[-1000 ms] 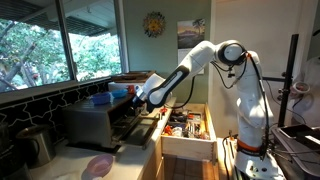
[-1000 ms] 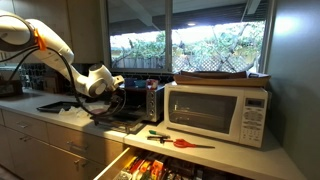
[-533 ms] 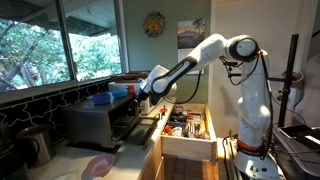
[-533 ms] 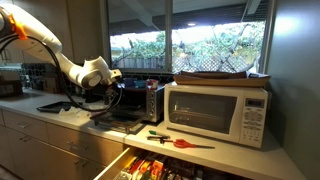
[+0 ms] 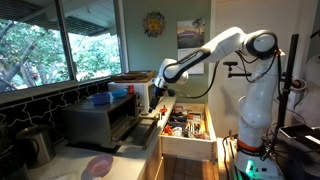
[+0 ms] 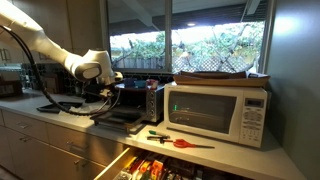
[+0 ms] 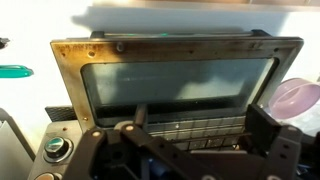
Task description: Push the oven rack backwards
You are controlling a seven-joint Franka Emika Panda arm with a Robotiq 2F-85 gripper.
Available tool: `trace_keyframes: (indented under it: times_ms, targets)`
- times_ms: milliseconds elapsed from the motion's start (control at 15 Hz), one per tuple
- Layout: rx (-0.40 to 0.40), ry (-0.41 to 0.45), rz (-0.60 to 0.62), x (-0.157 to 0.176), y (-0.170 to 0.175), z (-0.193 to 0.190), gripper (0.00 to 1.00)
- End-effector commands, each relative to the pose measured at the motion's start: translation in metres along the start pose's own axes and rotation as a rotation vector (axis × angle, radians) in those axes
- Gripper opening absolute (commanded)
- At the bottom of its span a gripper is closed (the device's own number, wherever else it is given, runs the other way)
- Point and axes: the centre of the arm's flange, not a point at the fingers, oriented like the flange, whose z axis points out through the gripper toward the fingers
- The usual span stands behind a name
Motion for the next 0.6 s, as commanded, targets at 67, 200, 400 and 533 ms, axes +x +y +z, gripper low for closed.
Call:
trace_keyframes:
  times_ms: [67,200,400,533]
  targets:
    - [0.004,0.01,0.0,0.006,-0.004,0.013,1.0]
    - [-0.023,-0.007,-0.018,0.009,-0.007,0.033,1.0]
    - [-0.037,0.012,-0.031,0.012,-0.004,0.05,1.0]
    - [-0.051,0.052,-0.049,0.018,-0.001,0.062,1.0]
